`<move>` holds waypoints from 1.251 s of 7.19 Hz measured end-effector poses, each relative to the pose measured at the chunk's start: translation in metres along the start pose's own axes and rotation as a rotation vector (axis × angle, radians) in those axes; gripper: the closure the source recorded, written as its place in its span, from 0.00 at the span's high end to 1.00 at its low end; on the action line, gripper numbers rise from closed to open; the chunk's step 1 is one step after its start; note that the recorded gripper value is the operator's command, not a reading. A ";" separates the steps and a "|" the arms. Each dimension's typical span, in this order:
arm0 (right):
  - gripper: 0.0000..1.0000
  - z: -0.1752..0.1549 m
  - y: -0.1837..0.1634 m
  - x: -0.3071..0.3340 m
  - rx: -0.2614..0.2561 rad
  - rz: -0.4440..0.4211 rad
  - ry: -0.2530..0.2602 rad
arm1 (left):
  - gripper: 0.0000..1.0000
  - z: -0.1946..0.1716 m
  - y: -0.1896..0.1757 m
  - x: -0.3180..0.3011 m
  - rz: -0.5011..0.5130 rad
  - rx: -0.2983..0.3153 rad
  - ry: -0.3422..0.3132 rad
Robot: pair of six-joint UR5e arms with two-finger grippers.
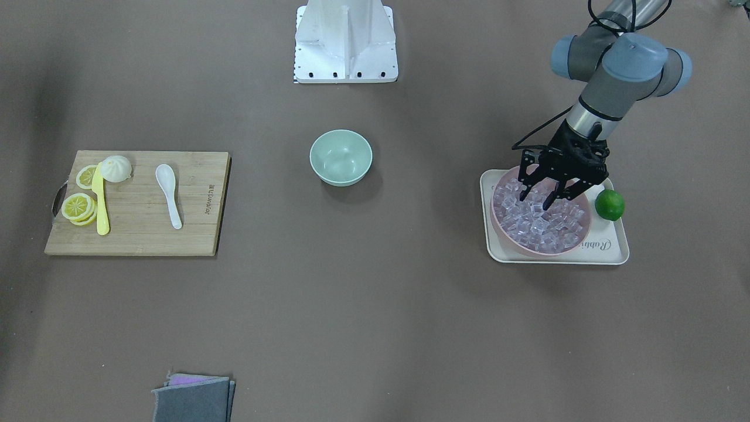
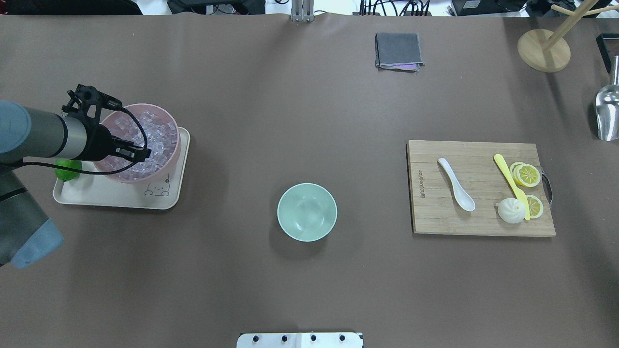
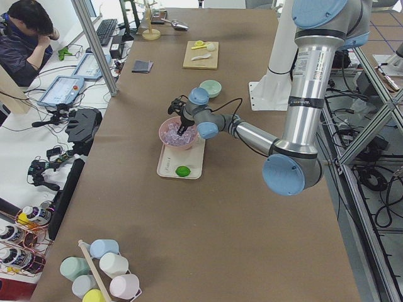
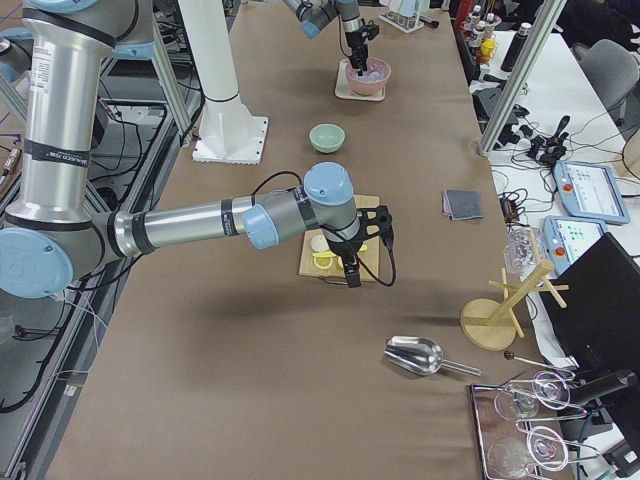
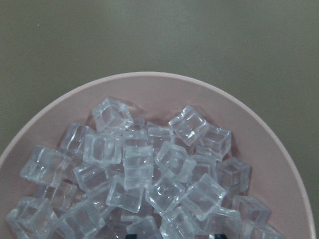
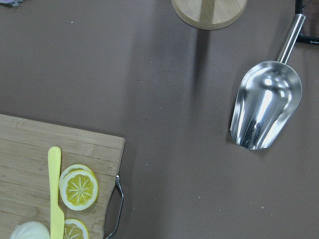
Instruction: Put spoon and ice into bowl
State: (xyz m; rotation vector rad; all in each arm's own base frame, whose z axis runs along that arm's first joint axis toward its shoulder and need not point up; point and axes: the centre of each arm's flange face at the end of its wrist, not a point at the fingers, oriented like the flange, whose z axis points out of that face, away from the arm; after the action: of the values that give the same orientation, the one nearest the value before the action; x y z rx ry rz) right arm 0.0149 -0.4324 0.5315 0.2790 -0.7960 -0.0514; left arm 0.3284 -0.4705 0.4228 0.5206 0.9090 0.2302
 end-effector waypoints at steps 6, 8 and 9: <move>1.00 0.001 0.000 0.001 -0.001 0.002 0.002 | 0.54 0.014 -0.052 -0.010 -0.009 0.013 -0.056; 1.00 0.001 0.000 0.001 -0.001 0.002 0.002 | 0.54 0.013 -0.051 -0.013 -0.005 0.013 -0.058; 1.00 0.001 0.000 0.001 -0.001 0.002 0.002 | 0.54 0.013 -0.050 -0.014 -0.006 0.011 -0.059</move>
State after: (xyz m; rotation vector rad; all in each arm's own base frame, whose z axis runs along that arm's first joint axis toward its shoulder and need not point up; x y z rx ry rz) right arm 0.0148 -0.4325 0.5327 0.2768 -0.7945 -0.0496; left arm 0.3290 -0.5235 0.4129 0.5325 0.8551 0.2031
